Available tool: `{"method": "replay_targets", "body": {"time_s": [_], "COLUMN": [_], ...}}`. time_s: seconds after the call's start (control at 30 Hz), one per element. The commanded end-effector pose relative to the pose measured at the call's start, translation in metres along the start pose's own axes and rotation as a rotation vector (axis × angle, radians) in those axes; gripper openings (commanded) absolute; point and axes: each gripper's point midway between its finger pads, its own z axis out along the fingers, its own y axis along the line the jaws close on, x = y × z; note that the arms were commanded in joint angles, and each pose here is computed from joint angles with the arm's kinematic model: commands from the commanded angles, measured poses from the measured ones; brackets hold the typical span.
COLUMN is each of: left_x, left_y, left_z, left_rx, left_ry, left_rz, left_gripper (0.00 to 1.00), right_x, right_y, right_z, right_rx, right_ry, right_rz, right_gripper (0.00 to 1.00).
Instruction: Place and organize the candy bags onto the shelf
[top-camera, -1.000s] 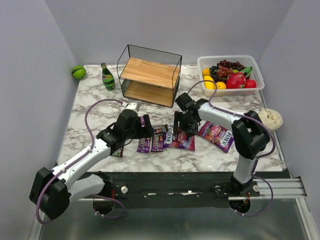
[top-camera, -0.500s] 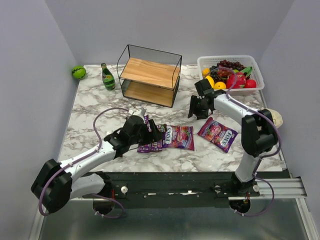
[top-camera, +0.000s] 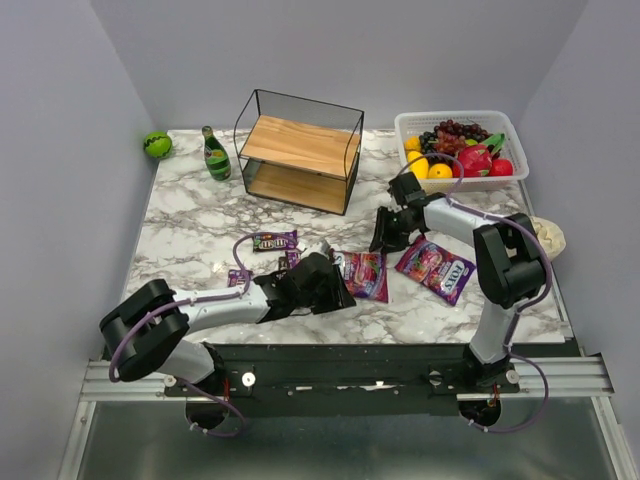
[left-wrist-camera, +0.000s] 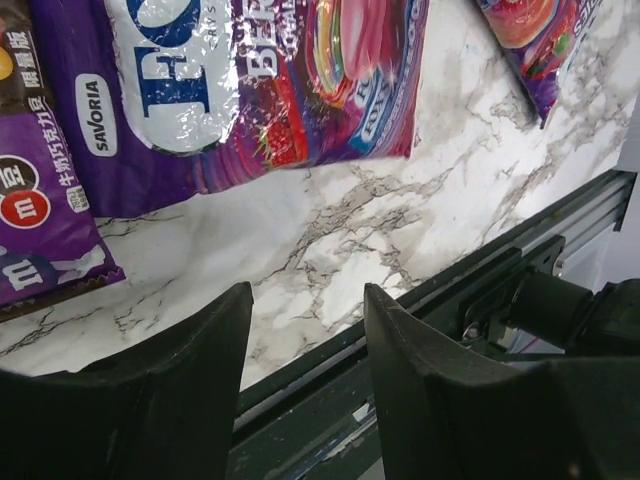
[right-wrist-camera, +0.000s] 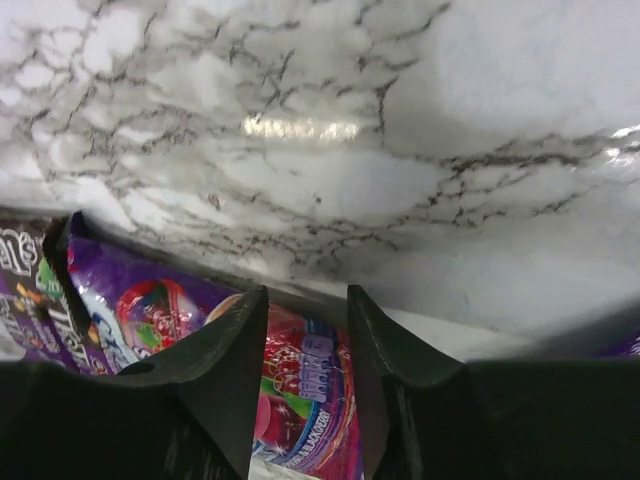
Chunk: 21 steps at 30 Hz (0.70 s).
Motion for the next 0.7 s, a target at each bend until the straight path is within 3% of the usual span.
{"method": "replay_targets", "body": {"time_s": [0.0,0.2,0.37,0.47,0.67], "left_x": [-0.016,-0.043,-0.067,-0.083,-0.113], "left_y": [0.006,0.034,0.089,0.111,0.11], "left_z": [0.013,0.027,0.025,0.012,-0.018], "left_rx": [-0.016,-0.085,-0.239,-0.31,-0.357], "left_ry": [-0.102,-0.144,-0.158,-0.188,-0.277], "left_rz": [-0.083,-0.139,-0.147,-0.136,-0.077], "left_gripper": [0.57,0.54,0.52,0.52,0.57], "right_x": [0.033,0.083,0.12,0.126,0.123], "right_y": [0.004,0.014,0.041,0.052,0.081], "right_z": [-0.008,-0.023,-0.03,-0.033,-0.038], "right_rx": [-0.077,-0.175,-0.237,-0.258,-0.299], "right_ry": [0.07,0.138,0.21,0.228,0.229], "right_rz": [0.05,0.062,0.038,0.074,0.07], "right_gripper": [0.45,0.44,0.43,0.44,0.51]}}
